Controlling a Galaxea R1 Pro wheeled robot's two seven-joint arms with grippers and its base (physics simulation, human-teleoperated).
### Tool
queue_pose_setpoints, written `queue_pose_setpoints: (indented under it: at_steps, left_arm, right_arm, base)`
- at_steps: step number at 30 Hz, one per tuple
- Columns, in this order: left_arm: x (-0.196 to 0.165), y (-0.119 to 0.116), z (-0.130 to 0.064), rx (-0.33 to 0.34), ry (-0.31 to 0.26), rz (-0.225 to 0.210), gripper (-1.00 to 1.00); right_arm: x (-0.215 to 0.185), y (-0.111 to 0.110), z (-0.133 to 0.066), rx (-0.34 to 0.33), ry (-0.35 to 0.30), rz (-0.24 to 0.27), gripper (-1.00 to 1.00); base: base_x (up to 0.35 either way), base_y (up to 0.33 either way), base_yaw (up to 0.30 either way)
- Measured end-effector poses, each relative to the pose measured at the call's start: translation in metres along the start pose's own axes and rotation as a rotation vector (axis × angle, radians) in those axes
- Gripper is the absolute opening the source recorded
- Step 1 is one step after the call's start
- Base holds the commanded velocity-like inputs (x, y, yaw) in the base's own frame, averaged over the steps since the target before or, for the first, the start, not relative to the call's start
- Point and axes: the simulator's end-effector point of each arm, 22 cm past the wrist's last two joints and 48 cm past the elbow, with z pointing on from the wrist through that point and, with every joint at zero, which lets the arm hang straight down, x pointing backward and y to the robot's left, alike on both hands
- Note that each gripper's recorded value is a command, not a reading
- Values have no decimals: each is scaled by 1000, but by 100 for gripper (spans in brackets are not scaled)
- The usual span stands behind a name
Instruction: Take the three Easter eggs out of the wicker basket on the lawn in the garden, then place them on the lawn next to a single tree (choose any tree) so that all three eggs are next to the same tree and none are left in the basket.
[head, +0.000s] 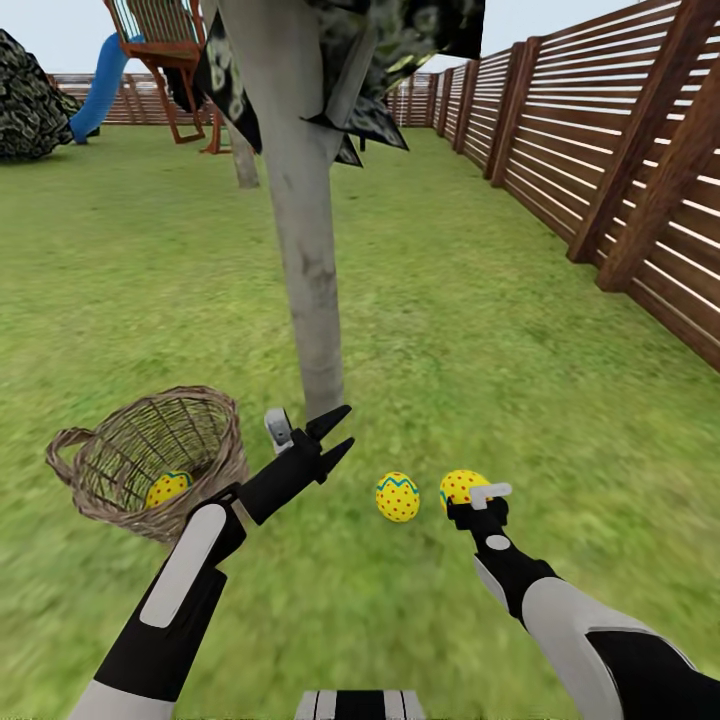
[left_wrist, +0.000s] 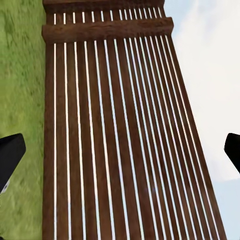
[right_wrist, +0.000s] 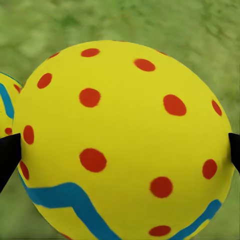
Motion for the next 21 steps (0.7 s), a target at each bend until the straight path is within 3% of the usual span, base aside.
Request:
queue_pose_setpoints:
  at_steps: [21]
  left_arm:
    - [-1, 53, -1, -59, -4, -65, 100]
  right_arm:
    - [55, 11, 16, -14, 84, -10, -100]
  base:
    - [0, 0, 0]
